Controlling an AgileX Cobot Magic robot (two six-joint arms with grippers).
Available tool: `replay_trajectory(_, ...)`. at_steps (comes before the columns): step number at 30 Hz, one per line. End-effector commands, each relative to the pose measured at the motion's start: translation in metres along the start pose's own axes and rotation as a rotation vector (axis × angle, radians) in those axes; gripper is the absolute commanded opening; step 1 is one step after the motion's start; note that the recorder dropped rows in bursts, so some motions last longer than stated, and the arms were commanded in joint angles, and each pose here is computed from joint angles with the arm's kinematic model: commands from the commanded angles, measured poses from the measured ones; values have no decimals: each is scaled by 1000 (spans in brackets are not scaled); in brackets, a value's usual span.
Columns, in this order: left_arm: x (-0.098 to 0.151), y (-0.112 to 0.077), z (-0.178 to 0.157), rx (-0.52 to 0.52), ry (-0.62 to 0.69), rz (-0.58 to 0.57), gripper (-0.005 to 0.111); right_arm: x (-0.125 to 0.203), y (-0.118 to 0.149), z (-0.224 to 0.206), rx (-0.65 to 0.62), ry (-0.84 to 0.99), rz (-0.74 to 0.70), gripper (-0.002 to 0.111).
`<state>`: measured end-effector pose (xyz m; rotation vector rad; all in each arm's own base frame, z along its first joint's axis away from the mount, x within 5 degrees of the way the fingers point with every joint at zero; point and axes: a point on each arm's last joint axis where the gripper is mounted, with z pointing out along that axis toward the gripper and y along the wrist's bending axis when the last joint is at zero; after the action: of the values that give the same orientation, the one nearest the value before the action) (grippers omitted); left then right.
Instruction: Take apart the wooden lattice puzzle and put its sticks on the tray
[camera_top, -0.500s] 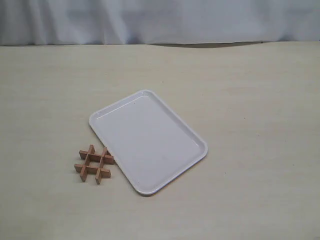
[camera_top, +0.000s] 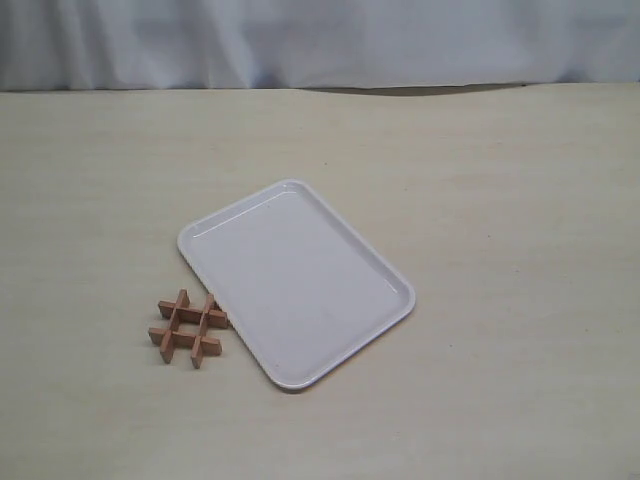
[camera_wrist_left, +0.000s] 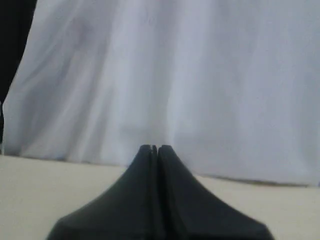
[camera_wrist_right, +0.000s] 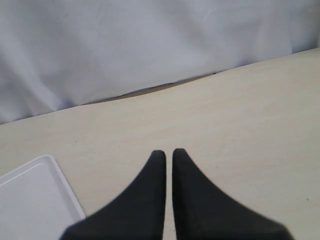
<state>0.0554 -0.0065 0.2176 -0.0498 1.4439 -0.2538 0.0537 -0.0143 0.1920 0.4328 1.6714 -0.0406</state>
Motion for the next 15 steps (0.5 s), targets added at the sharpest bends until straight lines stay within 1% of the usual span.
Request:
replay_trajectory(1,-13,2,-1,-3,-154,-223,0,1,0,0,-1,1,-8,4)
replay_trajectory(3,-13,2,-1,0,-155,-278,0,1,0,0,-1,1,-8,4)
replay_trajectory(6,-17,2,-2,13,-191,-406,0,1,0,0,-1,1,-8,4)
replay_trajectory(7,-17,2,-2,16,-195,-433,0,1,0,0,-1,1,-8,4)
replay_trajectory(9,-22,3,-3,24,-249,-421,0,1,0,0,-1,1,-8,4)
replay_trajectory(11,-34,3,-7,44,-386,-403,0,1,0,0,-1,1,-8,4)
replay_trajectory(12,-37,3,-8,52,-429,-412,0,1,0,0,-1,1,-8,4)
replay_trajectory(13,-46,3,-10,62,-474,-419,0,1,0,0,-1,1,-8,4)
replay_trajectory(14,-54,1,-9,64,-480,-415,0,1,0,0,-1,1,-8,4)
replay_trajectory(15,-66,-2,-6,64,-469,-380,0,1,0,0,-1,1,-8,4)
